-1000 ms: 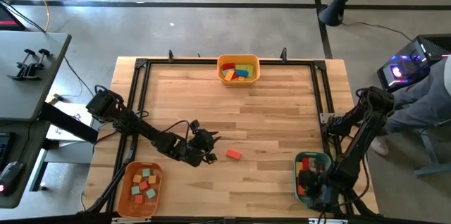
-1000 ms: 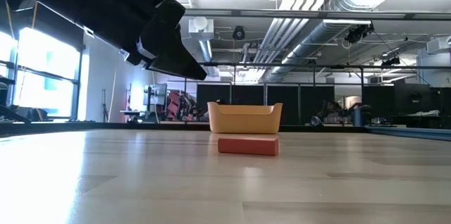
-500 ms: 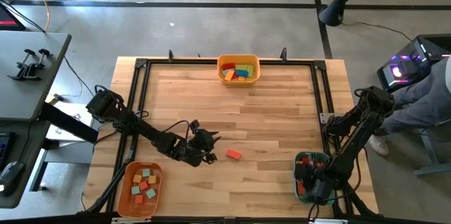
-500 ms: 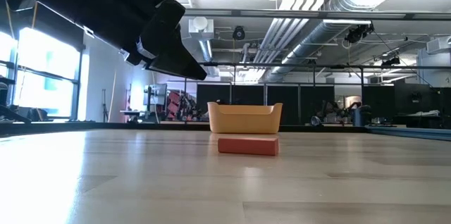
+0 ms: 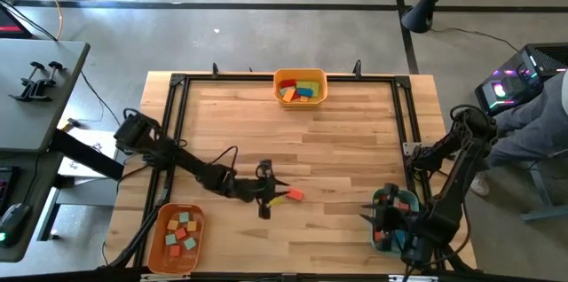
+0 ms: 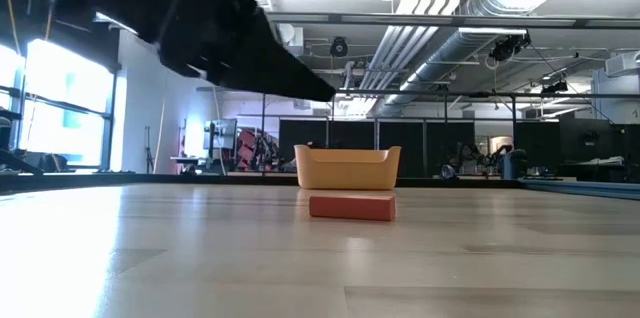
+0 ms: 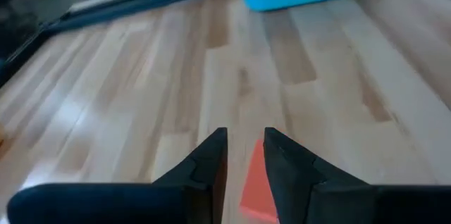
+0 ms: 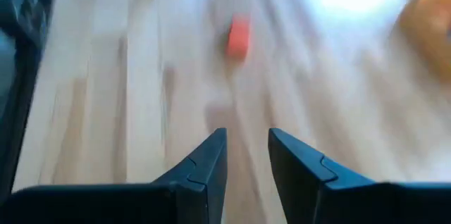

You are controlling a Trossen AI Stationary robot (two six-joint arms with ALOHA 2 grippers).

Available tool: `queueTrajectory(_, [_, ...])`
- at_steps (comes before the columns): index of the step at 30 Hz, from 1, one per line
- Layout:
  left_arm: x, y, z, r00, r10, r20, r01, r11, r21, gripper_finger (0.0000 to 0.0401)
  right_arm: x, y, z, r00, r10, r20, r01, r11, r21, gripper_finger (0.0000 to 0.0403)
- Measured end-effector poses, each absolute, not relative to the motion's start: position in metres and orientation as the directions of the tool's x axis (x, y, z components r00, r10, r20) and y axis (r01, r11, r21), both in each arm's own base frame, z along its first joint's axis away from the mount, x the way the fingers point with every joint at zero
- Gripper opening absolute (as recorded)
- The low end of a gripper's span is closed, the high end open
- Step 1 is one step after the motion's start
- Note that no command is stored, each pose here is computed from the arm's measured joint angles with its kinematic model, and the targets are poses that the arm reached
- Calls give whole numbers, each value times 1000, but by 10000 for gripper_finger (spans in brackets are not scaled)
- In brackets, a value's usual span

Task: Sort blocks by size
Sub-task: Put the small orange rectangle block into the yellow bin

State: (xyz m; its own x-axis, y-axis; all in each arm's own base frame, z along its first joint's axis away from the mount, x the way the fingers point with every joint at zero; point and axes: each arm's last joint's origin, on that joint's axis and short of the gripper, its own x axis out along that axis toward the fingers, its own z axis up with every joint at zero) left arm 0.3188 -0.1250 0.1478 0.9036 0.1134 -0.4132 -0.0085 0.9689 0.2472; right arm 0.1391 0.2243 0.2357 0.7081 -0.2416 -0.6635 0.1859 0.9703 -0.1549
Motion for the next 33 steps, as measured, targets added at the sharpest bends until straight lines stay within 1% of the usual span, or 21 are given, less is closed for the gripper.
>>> queueTrajectory(2, [324,-121,145,910,54,-412,55,967,248,88,143,225,238,757,-261,-599,189,965,-182,101])
queueTrajectory(4, [328,-115,142,908,3,-419,100,969,225,103,147,224,237,774,-275,-570,195,960,-199,101])
queueTrajectory(7, [332,-107,135,897,-10,-441,130,962,242,132,153,219,231,786,-302,-539,226,953,-203,101])
queueTrajectory(10, [339,-105,128,895,-35,-445,160,956,246,166,162,215,222,798,-315,-514,267,949,-169,101])
queueTrajectory(14, [352,-106,116,876,-94,-472,219,952,216,210,171,212,212,809,-300,-505,259,954,-152,101])
queueTrajectory(16, [358,-109,106,861,-107,-497,238,949,209,226,176,212,210,819,-295,-491,249,955,-159,101])
queueTrajectory(18, [364,-110,99,848,-78,-524,219,952,212,233,180,211,209,836,-307,-455,255,951,-174,101])
queueTrajectory(21, [373,-110,90,809,-54,-586,214,954,208,227,188,208,208,846,-316,-429,259,947,-188,101])
queueTrajectory(24, [382,-112,90,785,-46,-617,205,960,189,204,195,206,209,847,-316,-428,254,947,-197,101])
queueTrajectory(29, [386,-111,95,749,-53,-660,223,959,176,143,201,202,210,844,-329,-424,265,943,-202,101])
queueTrajectory(33, [386,-107,100,728,-26,-685,226,953,204,90,203,201,210,842,-333,-425,271,941,-202,101])
